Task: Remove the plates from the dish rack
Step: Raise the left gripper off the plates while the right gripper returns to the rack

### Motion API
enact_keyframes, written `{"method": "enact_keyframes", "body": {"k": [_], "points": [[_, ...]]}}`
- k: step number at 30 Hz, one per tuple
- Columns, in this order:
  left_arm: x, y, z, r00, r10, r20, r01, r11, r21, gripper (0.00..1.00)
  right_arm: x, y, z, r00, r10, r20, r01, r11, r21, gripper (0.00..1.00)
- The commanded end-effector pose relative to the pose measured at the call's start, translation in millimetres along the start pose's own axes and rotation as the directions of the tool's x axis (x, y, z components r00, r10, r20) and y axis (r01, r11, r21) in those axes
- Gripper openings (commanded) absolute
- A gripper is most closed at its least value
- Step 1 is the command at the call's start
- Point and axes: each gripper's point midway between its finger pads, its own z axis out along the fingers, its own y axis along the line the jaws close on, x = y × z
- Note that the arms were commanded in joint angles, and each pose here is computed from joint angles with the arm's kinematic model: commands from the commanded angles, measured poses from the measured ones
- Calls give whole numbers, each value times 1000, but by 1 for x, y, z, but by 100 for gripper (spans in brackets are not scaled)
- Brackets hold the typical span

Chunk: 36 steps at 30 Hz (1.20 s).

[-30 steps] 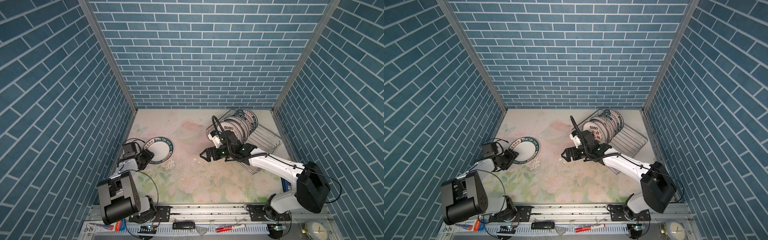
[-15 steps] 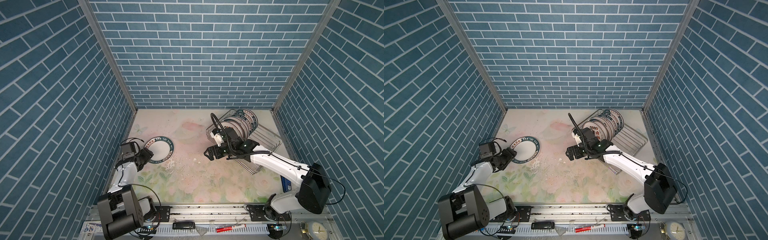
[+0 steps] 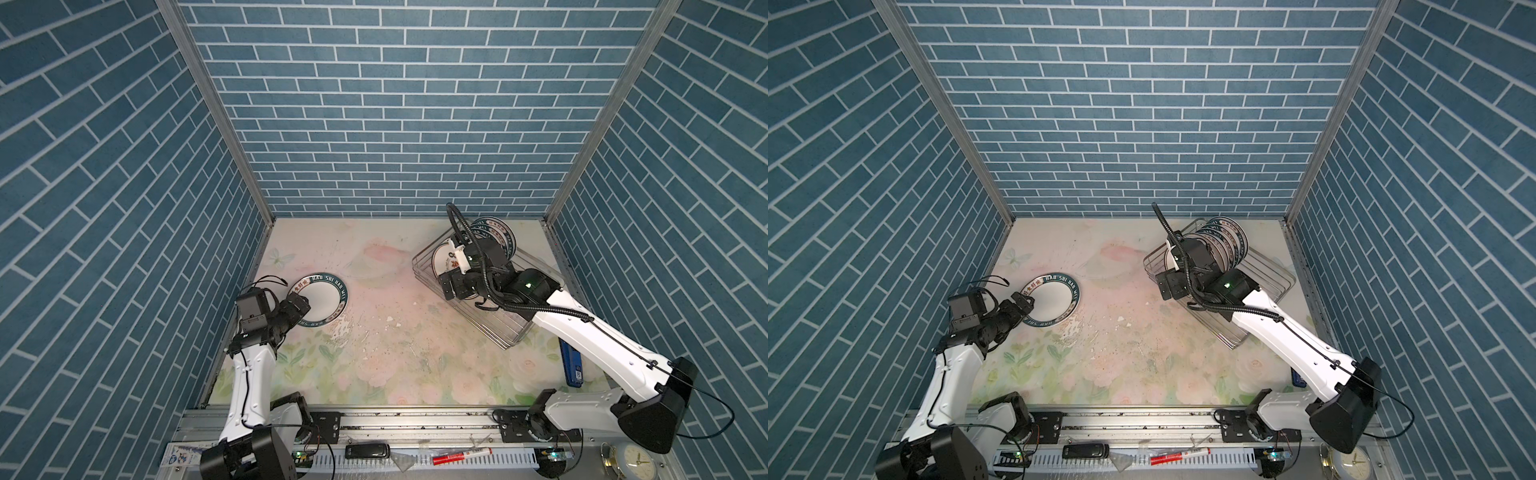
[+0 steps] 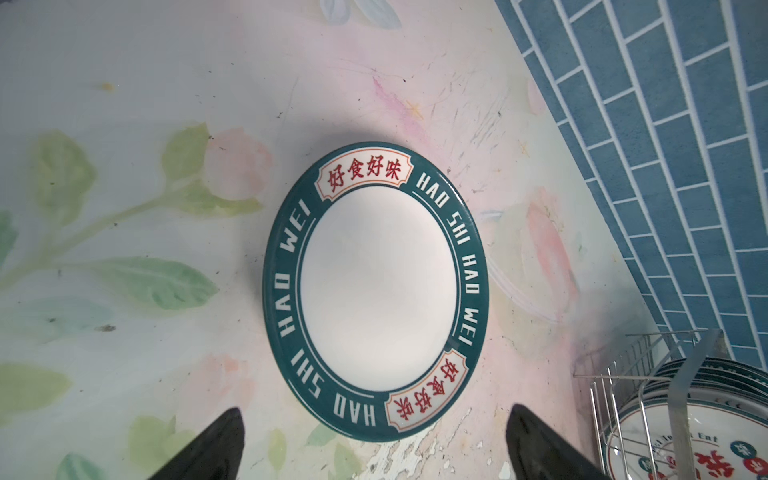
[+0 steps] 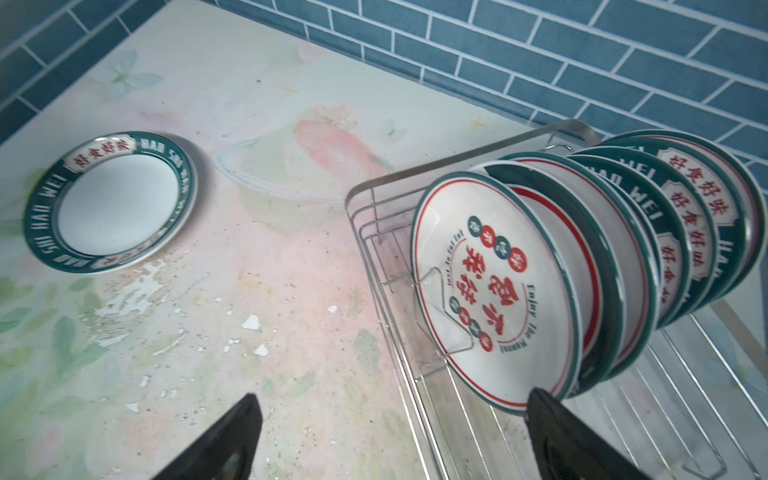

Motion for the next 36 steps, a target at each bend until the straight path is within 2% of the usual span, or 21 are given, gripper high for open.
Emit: {"method": "enact_keyframes", "body": {"k": [1, 7, 12, 15, 19, 22, 31, 36], "points": [[16, -22, 3, 996, 69, -58, -66, 996, 59, 99, 0, -28, -9, 999, -31, -16, 32, 997, 63, 99], [49, -76, 15, 952, 293, -85, -282, 952, 117, 99, 9, -47, 1, 998, 34, -48, -33, 999, 30, 99], [85, -118, 22, 874, 467, -135, -439, 877, 195, 99, 13, -50, 11, 997, 44, -65, -42, 999, 24, 99], [105, -130, 20, 825, 547, -146, -510, 830, 226, 99, 12, -50, 15, 997, 50, -61, -49, 999, 10, 98], [115, -142, 13, 796, 593, -118, -551, 792, 261, 99, 13, -51, 23, 996, 56, -72, -55, 998, 11, 93], [114, -146, 7, 793, 602, -92, -562, 781, 271, 99, 14, -53, 30, 995, 65, -81, -64, 998, 11, 88], [122, -149, 2, 771, 633, -71, -588, 750, 303, 99, 17, -64, 50, 990, 95, -102, -91, 995, 42, 83], [132, -161, 0, 751, 658, -49, -604, 715, 351, 99, 20, -65, 60, 988, 106, -115, -104, 994, 21, 72]]}}
